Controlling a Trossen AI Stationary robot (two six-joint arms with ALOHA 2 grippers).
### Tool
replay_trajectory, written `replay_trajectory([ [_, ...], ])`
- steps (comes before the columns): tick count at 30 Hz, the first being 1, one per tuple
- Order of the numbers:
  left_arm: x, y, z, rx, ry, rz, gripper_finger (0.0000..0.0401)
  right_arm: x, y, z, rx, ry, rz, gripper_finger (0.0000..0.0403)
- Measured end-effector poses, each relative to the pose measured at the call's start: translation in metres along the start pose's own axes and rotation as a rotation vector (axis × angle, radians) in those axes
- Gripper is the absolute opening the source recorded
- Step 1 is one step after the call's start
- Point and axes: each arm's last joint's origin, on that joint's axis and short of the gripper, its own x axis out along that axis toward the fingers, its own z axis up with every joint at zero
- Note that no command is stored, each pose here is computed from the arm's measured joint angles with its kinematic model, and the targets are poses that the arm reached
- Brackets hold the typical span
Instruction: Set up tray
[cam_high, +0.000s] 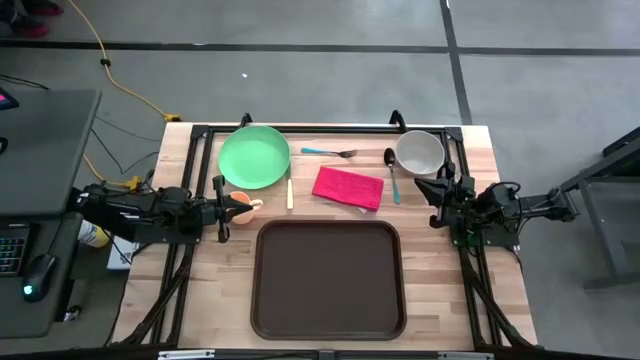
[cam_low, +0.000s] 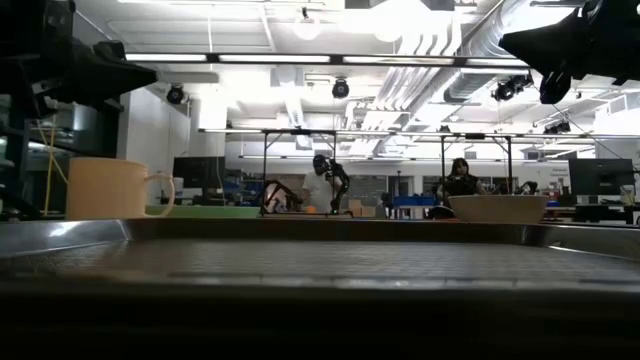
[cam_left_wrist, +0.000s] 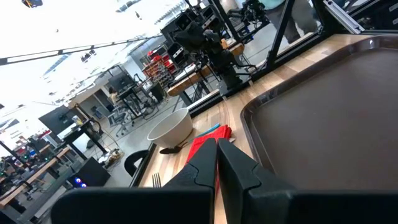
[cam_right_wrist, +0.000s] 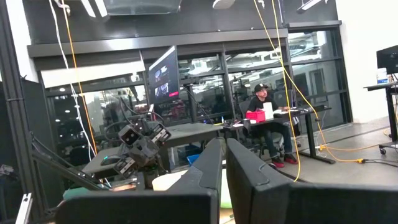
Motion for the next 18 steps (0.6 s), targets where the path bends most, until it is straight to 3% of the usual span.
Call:
replay_trajectory([
  [18, 0.0, 0.001, 0.0015, 0.017, -0.016, 0.011, 0.0044, 0.0, 0.0, 0.0001, 0.0, 0.0, 0.0, 0.0],
])
